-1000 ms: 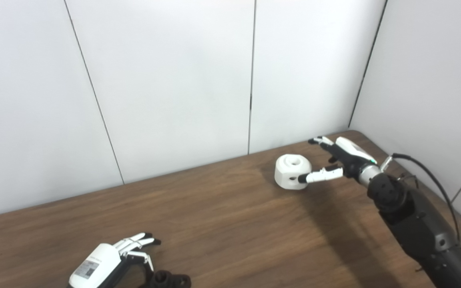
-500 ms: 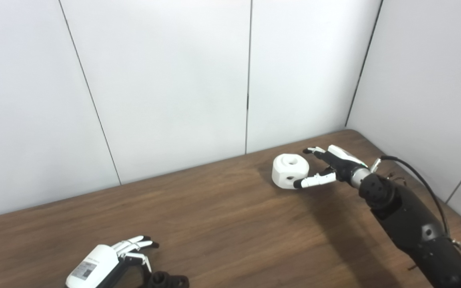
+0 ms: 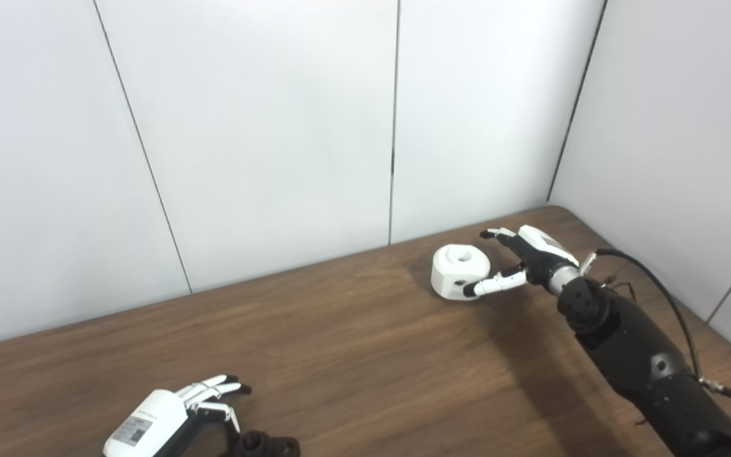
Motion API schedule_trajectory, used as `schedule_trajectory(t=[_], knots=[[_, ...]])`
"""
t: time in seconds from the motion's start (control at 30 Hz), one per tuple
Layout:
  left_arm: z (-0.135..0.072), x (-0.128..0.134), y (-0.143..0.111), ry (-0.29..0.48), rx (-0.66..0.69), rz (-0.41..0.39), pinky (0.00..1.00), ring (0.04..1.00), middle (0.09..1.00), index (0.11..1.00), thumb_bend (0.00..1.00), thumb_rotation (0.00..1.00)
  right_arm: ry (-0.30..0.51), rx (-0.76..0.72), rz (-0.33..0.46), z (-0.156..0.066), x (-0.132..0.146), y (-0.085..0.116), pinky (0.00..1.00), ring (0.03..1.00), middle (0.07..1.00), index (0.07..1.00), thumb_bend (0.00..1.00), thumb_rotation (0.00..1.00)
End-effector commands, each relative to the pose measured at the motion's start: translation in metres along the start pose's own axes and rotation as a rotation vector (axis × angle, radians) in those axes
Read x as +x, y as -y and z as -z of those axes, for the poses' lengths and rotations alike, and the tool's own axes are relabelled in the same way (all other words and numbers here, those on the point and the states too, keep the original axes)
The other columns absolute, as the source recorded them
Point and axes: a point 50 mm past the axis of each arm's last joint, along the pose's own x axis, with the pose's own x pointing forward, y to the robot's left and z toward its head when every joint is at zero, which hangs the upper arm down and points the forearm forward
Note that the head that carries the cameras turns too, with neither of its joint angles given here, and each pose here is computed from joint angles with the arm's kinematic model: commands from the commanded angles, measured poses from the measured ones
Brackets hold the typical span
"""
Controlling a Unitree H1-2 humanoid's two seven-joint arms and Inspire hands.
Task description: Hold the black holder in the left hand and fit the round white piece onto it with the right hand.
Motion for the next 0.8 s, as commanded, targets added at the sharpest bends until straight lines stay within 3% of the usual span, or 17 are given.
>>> schedule_trajectory(t=[0.0, 0.47, 0.77], knots=[[0.011, -0.028, 0.020, -0.058, 0.057, 0.192, 0.81, 0.887, 0.839, 0.484, 0.52, 0.05, 0.025, -0.009, 0.001, -0.010, 0.006, 0.006, 0.76, 0.923, 0.966, 0.899, 1.00, 0.49], [0.008, -0.025, 0.016, -0.058, 0.059, 0.199, 0.78, 0.878, 0.833, 0.483, 0.52, 0.05, 0.055, -0.140, -0.106, -0.028, 0.015, 0.001, 0.83, 0.947, 0.987, 0.892, 0.99, 0.42], [0.006, -0.029, 0.015, -0.062, 0.060, 0.201, 0.78, 0.874, 0.833, 0.484, 0.52, 0.05, 0.046, -0.136, -0.136, -0.032, 0.015, -0.004, 0.84, 0.951, 0.991, 0.880, 0.99, 0.40]])
